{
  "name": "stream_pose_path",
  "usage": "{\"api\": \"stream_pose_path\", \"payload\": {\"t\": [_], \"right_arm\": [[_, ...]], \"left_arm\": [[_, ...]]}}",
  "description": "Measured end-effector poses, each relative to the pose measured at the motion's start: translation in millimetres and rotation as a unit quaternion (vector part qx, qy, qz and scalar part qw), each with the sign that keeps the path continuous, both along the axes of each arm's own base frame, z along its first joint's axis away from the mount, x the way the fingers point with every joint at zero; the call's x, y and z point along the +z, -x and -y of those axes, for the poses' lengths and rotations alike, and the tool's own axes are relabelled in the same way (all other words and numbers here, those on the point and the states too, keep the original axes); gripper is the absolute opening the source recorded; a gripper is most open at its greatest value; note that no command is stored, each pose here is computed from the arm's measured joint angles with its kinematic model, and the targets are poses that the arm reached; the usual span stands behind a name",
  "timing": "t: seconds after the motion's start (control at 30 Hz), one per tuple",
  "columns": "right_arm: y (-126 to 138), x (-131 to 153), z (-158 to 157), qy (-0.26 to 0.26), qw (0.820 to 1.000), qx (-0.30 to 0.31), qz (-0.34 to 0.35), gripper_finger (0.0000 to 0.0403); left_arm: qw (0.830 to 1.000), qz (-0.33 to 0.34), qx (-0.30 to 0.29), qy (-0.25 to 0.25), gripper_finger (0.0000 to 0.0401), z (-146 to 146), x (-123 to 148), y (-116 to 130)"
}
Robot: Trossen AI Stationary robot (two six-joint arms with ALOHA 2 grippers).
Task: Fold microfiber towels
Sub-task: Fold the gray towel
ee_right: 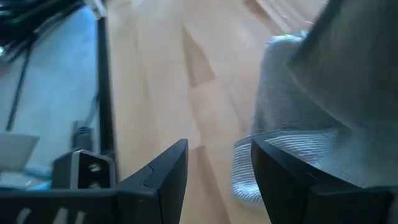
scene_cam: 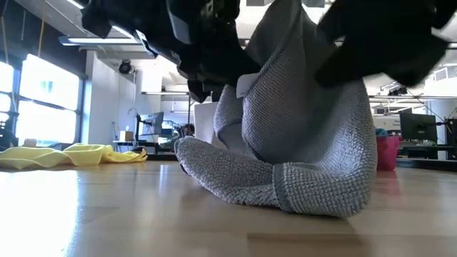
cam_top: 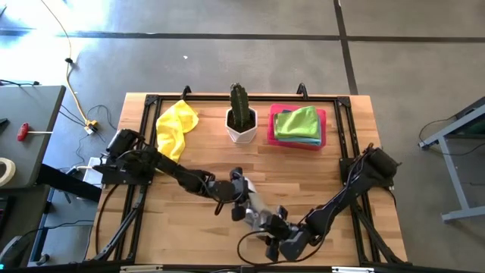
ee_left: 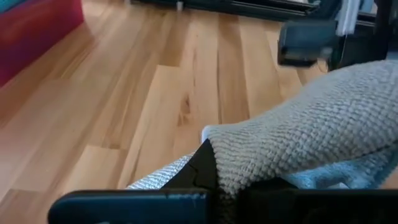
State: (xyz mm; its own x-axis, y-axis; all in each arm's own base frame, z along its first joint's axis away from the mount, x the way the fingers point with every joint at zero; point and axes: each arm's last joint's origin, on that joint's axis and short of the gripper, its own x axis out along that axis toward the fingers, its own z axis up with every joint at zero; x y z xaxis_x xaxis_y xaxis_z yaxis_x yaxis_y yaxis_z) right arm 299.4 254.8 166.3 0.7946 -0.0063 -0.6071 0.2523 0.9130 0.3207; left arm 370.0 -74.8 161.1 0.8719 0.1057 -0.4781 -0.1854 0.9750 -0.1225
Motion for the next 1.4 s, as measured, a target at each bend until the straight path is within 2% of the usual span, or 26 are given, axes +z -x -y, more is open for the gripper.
{"api": "stream_pose_path", "payload": {"t": [0.1,0.33,0.57,0.7,0.8,0.93,1.13,1.27,1.4], "right_arm": [[0.7,-6.5,2.6,0.027,0.999,-0.021,-0.005,0.0169],[9.4,-2.3,25.1,0.113,0.991,-0.044,-0.064,0.0169],[0.3,9.5,58.4,0.254,0.961,0.013,-0.110,0.0169],[-17.4,16.4,74.6,0.288,0.951,0.051,-0.104,0.0169],[-25.1,20.7,81.1,0.233,0.963,0.066,-0.119,0.0169],[-14.4,27.0,71.9,0.139,0.977,0.040,-0.157,0.0169],[18.5,21.2,35.6,0.080,0.987,-0.031,-0.137,0.0169],[36.7,7.8,18.1,0.072,0.989,-0.101,-0.080,0.0169],[42.3,-14.8,5.7,0.071,0.988,-0.132,-0.041,0.0169]], "left_arm": [[1.000,-0.004,-0.004,0.004,0.0001,1.2,-0.7,0.6],[0.994,-0.022,-0.084,0.067,0.0000,26.4,-2.4,6.7],[0.984,-0.019,-0.142,0.110,0.0000,47.8,-0.2,11.7],[0.981,-0.011,-0.154,0.116,0.0000,51.1,1.6,11.7],[0.983,-0.007,-0.146,0.110,0.0000,47.6,1.9,10.4],[0.985,-0.024,-0.131,0.106,0.0000,39.2,-1.3,9.5],[0.987,-0.037,-0.122,0.094,0.0000,30.9,-3.7,8.5],[0.988,-0.036,-0.120,0.091,0.0000,28.5,-3.7,7.8],[0.988,-0.035,-0.119,0.090,0.0000,27.9,-3.6,7.6]]}}
